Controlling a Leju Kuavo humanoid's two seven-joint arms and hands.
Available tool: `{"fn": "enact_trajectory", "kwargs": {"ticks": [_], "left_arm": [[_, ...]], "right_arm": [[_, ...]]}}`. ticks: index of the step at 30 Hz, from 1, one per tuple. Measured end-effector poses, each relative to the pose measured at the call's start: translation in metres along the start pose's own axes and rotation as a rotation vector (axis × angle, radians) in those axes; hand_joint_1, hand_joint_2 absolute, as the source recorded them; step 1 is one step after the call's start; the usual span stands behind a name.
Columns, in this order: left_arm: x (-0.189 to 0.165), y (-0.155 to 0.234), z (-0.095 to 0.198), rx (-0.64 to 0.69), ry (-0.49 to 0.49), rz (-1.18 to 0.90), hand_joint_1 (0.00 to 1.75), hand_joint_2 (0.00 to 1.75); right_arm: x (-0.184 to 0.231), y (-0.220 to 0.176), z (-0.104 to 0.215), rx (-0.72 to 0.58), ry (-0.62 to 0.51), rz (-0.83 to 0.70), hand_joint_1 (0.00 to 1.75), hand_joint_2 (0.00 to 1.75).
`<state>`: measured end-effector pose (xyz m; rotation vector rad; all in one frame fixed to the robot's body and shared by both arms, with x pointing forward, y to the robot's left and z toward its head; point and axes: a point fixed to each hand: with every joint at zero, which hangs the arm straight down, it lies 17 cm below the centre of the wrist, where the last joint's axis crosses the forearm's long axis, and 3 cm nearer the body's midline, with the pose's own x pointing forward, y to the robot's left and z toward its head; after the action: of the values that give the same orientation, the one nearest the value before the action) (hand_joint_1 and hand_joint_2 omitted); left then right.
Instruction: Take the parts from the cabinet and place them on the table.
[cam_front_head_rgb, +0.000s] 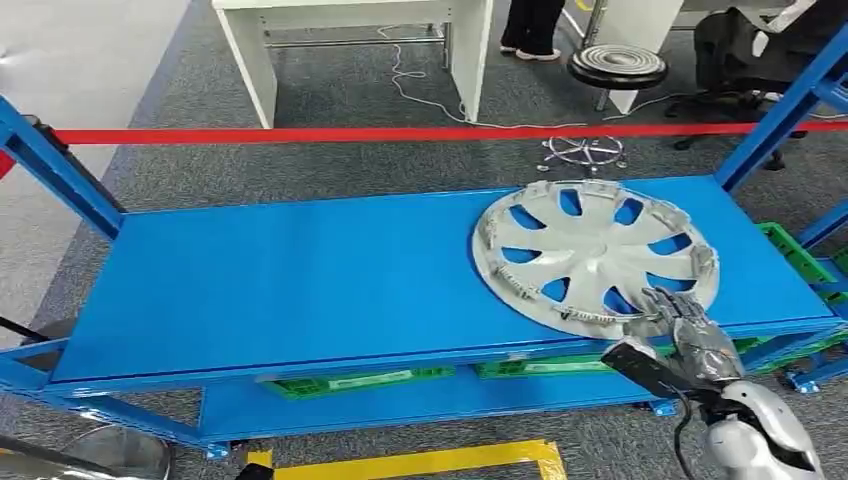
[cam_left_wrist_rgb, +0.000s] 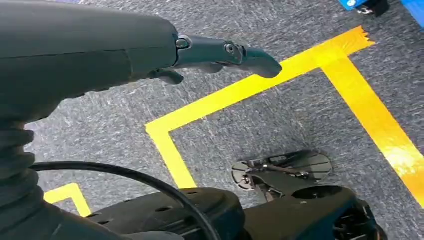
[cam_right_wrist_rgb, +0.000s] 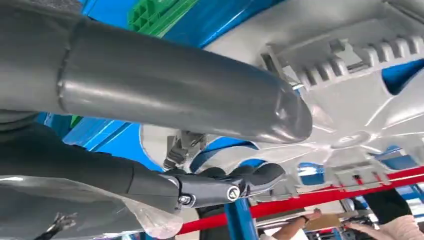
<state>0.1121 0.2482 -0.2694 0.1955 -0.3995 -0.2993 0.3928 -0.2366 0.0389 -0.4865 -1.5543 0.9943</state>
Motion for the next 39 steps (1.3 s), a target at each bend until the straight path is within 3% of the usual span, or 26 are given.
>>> {"fn": "enact_trajectory", "kwargs": {"ticks": [39], "left_arm": [[0.006, -0.01, 0.002, -0.015, -0.013, -0.032, 0.0, 1.75]], "right_arm": [[-0.056, -0.027, -0.005, 0.048, 0.084, 0.017, 0.0, 1.75]]}}
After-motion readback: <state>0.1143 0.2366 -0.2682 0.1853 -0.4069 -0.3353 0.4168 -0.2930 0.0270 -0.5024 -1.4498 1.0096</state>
